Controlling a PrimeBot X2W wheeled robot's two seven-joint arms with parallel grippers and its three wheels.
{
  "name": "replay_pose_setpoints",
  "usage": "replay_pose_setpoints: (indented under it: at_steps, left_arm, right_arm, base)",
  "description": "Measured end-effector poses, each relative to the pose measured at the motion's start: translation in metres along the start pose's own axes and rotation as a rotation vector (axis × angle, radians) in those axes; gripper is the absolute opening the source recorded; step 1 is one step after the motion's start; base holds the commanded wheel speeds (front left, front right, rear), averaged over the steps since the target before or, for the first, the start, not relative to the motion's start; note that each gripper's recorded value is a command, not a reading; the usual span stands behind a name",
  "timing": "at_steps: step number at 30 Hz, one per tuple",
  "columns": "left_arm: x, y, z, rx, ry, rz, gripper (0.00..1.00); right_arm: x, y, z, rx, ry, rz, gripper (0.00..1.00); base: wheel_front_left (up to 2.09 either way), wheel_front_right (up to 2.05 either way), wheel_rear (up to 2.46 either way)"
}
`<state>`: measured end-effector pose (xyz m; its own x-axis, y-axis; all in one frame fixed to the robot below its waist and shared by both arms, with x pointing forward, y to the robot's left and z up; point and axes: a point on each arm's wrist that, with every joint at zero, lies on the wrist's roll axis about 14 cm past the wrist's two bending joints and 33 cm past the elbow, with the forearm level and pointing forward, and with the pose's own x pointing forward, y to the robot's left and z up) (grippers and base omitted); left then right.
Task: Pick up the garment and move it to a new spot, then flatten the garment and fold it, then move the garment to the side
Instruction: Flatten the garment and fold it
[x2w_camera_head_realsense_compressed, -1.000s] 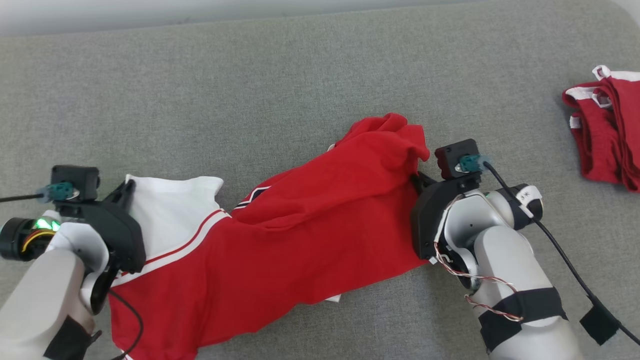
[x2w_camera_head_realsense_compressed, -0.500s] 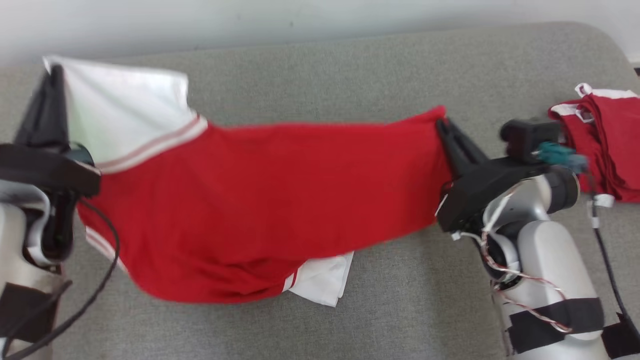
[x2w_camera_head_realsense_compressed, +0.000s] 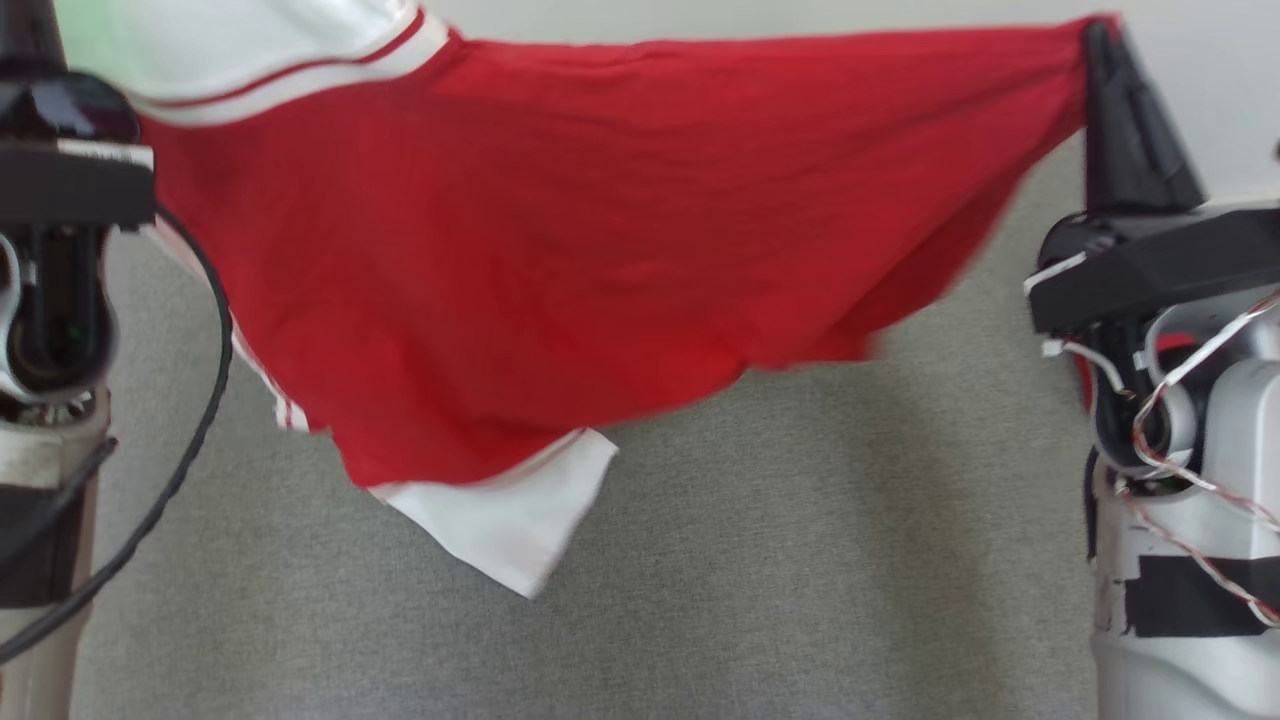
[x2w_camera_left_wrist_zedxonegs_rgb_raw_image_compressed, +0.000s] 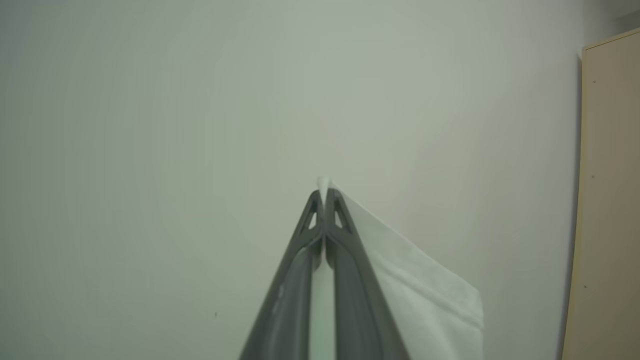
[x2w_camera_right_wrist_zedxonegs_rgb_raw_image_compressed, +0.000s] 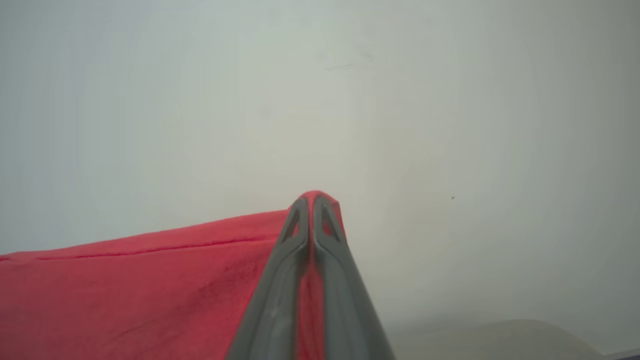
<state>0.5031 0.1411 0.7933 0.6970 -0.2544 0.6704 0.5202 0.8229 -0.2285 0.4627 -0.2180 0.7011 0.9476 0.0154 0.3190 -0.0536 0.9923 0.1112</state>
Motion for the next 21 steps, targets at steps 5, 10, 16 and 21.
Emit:
replay_pose_setpoints:
  at_steps: [5, 10, 16, 21]
  left_arm:
    - [0.021, -0.038, 0.039, 0.002, -0.082, -0.102, 0.0]
    - [0.039, -0.075, 0.083, -0.038, -0.217, -0.191, 0.0]
    - [0.045, -0.097, 0.086, -0.046, -0.203, -0.252, 0.0]
    - [0.05, -0.091, 0.063, -0.042, -0.14, -0.233, 0.0]
  right_arm:
    - [-0.005, -0.009, 0.046, -0.072, -0.106, -0.02, 0.0]
    - [-0.014, -0.019, 0.085, -0.119, -0.216, -0.044, 0.0]
    - [-0.015, -0.019, 0.09, -0.132, -0.233, -0.043, 0.0]
    - [-0.007, -0.017, 0.064, -0.136, -0.149, -0.027, 0.0]
  base:
    - [0.0, 0.0, 0.0]
    - [0.0, 0.0, 0.0]
    - [0.0, 0.0, 0.0]
    - [0.0, 0.0, 0.0]
